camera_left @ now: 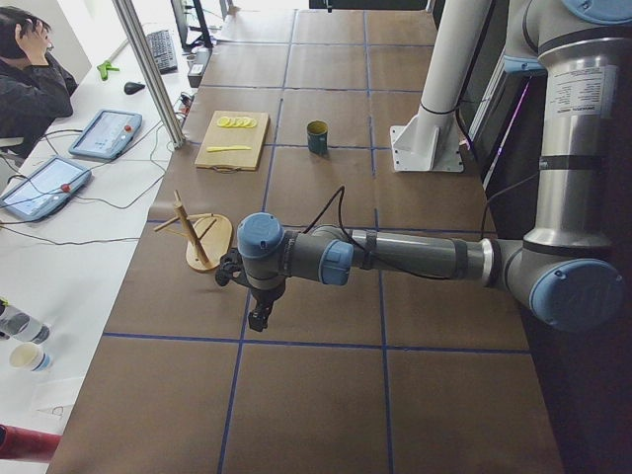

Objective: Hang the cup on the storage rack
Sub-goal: 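Set the teal mug down, release it, and withdraw the right arm, then move the left gripper to the teal mug's handle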

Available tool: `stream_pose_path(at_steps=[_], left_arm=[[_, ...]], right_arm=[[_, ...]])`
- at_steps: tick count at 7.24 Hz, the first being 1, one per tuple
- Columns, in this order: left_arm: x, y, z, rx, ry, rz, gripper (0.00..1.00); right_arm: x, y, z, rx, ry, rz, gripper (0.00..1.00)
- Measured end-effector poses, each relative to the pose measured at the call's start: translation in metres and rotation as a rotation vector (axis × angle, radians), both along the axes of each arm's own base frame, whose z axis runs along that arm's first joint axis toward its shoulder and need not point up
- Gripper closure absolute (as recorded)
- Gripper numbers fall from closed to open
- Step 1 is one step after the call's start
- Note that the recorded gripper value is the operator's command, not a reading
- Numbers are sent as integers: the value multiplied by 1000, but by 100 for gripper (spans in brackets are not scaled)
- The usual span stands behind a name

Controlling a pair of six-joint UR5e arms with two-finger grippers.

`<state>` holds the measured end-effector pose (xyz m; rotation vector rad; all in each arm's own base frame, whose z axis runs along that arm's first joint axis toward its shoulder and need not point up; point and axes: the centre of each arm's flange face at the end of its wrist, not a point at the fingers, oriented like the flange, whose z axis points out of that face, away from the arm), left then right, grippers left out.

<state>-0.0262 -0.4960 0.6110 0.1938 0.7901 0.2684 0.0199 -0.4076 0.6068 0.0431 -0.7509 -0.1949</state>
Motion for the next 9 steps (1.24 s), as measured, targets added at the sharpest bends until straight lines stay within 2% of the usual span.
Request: stream_pose_path(at_steps=[2, 3, 5, 7, 8, 9], left_arm=[[5, -7, -21, 65, 38, 13, 0], [25, -15, -37, 145, 60, 54, 0], [107, -26, -81, 348, 113, 205, 0], [175, -23, -115, 474, 181, 298, 0], [198, -16, -128, 528, 227, 304, 0], [219, -9, -144, 575, 276, 278, 0]], right_arm=[[0, -1, -2, 3, -1, 5, 0], [0, -1, -3, 4, -2, 6, 0], [0, -2, -4, 6, -2, 7, 0], [0, -2, -4, 6, -2, 7, 0], [0, -2, -4, 6, -2, 7, 0], [0, -2, -4, 6, -1, 7, 0]])
